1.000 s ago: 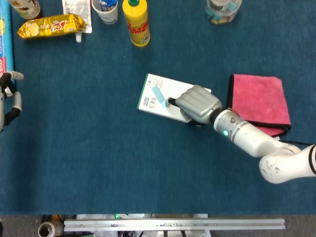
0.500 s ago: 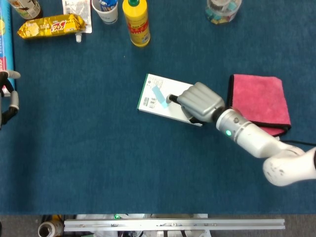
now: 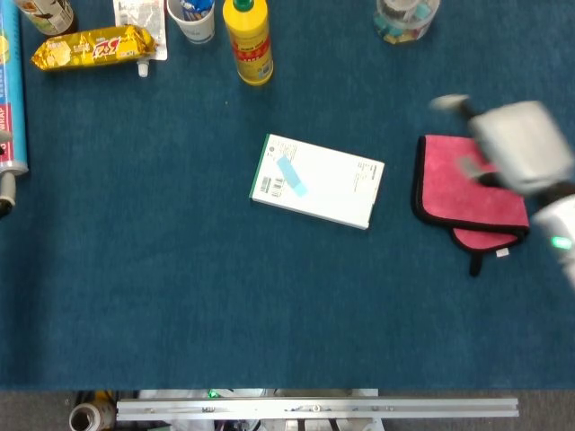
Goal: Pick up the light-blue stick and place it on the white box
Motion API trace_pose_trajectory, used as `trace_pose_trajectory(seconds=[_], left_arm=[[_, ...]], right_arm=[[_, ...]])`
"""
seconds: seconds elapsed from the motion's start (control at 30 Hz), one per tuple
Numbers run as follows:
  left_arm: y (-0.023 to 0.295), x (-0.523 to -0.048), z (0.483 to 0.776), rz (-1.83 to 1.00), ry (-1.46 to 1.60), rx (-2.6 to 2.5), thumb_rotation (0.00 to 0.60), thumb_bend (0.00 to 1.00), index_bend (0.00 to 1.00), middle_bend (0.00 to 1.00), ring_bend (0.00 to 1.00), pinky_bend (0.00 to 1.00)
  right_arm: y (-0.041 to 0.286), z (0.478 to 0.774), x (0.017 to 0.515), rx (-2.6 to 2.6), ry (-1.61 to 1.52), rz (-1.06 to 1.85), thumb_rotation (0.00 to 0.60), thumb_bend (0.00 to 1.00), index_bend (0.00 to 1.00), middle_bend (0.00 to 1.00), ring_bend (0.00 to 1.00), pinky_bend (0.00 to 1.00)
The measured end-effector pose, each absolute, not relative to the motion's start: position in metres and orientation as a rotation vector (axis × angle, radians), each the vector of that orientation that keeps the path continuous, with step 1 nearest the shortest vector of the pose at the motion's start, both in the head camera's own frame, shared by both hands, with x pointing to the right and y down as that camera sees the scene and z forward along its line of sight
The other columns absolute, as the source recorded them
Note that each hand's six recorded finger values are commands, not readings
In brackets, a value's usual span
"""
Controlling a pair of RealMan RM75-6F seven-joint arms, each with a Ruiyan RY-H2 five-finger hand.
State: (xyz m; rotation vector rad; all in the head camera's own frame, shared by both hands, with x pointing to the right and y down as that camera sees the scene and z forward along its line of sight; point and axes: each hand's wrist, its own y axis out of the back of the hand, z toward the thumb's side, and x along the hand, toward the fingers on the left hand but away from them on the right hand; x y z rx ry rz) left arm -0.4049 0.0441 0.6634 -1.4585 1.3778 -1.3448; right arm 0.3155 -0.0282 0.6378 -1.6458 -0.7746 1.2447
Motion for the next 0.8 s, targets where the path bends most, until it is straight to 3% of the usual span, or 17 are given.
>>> trace_pose_trajectory(seconds=[0.17,0.27,0.4,0.47,0.8], left_arm=[[0.047,-0.418,0.663,-1.334,1.395,-1.428,0.6,0.4,0.3,0.38,0.33,0.49],[0.051,-0.421,0.659,-1.314,1.401,-1.407,0.6,0.4,0.3,0.38,0.33,0.48],[0.061,-0.423,0.652,-1.286,1.396,-1.375,0.6,0.4,0.3,0.38,0.33,0.47],[0.066,-0.424,0.651,-1.286,1.396,-1.369,0.6,0.4,0.3,0.38,0.33,0.46],[0.088,-0.42,0.642,-1.303,1.399,-1.344,0.6,0.4,0.31,0.38,0.33,0.44]], right_arm=[[-0.014,0.612,0.383,-1.514,-0.942,1.337,0.6,0.23,0.22,0.35,0.34,0.53],[-0.005,0.603,0.414,-1.45,-1.009,1.358,0.6,0.18,0.17,0.3,0.27,0.44],[0.005,0.597,0.449,-1.339,-1.023,1.371,0.6,0.03,0.16,0.28,0.25,0.43],[0.011,0.595,0.463,-1.28,-1.018,1.375,0.6,0.0,0.16,0.28,0.25,0.43],[0.046,0.605,0.485,-1.258,-1.013,1.406,0.6,0.0,0.16,0.3,0.25,0.43]])
